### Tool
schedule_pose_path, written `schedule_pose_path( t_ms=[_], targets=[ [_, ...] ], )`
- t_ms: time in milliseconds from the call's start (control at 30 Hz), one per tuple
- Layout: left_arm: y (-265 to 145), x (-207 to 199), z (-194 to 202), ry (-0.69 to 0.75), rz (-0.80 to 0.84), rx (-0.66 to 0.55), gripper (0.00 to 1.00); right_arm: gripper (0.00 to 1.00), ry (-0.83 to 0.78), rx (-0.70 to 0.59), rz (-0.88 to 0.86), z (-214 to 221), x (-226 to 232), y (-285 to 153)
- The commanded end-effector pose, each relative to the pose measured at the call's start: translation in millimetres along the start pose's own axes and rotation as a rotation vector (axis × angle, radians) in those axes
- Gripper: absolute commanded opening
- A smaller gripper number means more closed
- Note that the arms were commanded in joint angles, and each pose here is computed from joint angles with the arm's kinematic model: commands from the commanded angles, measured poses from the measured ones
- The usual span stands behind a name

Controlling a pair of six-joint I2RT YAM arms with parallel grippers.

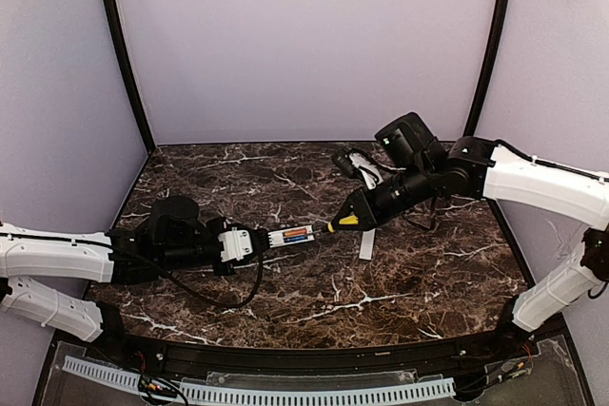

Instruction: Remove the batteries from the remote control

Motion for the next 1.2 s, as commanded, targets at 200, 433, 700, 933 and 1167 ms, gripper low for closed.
schedule_pose_path(
  t_ms=[200,433,700,933,1167],
  targets=[
    [-0.7,3.7,-4.7,-0.007,-0.034,-0.014,0.0,0.0,0.0,-0.009,0.024,-3.5,2.3,-2.2],
    [-0.5,4.0,-4.8,-0.013,-0.033,-0.01,0.0,0.0,-0.001,-0.013,0.037,-4.7,1.8,-2.3],
    [-0.1,3.3,-4.9,-0.015,-0.023,-0.008,0.0,0.0,-0.008,-0.022,0.044,-7.6,1.8,-1.3],
    [0.3,2.9,-5.3,-0.022,-0.016,-0.007,0.0,0.0,-0.013,-0.031,0.041,-11.5,2.3,-0.3],
    [0.7,3.5,-5.5,-0.029,-0.017,-0.006,0.0,0.0,-0.011,-0.015,0.022,-10.2,2.3,6.5]
  ],
)
Point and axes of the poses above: each gripper's point midway between its finger pads, its own y axis out along the fingers, its own x axis along the line the jaws close on, z = x × y, the point moved 8 cm from there along -y, back along the fingers, and after that the axes turned 12 degrees about -y, right-handed, at the moved point
